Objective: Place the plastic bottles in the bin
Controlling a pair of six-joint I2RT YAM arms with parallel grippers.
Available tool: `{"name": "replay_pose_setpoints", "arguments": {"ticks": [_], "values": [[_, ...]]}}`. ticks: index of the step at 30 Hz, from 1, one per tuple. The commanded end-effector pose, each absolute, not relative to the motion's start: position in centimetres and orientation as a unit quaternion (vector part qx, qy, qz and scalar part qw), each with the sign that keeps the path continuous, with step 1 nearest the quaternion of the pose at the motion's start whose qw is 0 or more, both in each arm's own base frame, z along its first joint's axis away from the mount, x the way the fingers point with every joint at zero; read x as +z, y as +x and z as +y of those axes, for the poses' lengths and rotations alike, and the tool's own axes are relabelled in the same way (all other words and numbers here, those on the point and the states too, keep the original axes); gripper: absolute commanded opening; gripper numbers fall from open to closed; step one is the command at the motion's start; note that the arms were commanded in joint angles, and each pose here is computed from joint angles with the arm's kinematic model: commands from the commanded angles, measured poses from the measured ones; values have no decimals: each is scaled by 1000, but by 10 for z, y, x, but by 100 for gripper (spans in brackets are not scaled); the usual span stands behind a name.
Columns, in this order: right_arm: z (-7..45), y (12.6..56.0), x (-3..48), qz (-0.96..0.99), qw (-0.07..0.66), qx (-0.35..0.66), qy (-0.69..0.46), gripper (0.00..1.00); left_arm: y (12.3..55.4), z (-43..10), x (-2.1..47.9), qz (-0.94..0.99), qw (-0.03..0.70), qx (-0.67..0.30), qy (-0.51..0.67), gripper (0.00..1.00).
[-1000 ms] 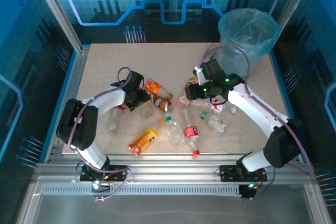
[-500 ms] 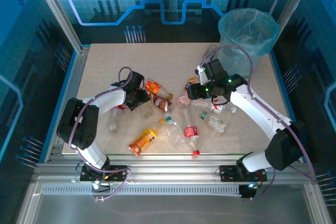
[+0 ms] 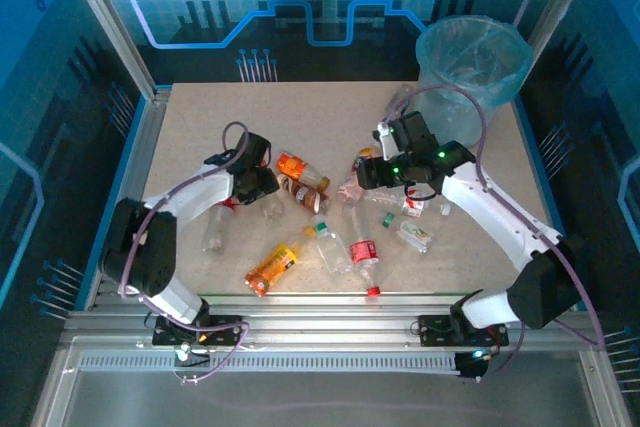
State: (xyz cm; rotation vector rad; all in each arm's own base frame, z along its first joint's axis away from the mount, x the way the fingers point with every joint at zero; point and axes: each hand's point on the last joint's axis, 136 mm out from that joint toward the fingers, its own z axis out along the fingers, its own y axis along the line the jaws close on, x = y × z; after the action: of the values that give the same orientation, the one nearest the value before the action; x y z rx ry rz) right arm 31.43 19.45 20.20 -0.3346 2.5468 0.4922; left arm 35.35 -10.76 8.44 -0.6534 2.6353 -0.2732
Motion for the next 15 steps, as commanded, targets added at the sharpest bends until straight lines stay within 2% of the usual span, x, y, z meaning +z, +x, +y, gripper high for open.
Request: {"name": "replay_pose_setpoints", "arguments": {"ticks": [1,8,12,15], "values": [[192,314,237,926,296,199,-121,67,362,-102,152,930,298,-96,-193,41],[198,302,286,885,365,251,-144,67,352,-125,258,883,459,-88,-42,38],[199,287,323,847,417,283,-171,67,332,-158,297,843,525,-82,84,25],[197,269,353,809,462,305,-196,68,308,-191,315,801,561,-80,192,25]]}}
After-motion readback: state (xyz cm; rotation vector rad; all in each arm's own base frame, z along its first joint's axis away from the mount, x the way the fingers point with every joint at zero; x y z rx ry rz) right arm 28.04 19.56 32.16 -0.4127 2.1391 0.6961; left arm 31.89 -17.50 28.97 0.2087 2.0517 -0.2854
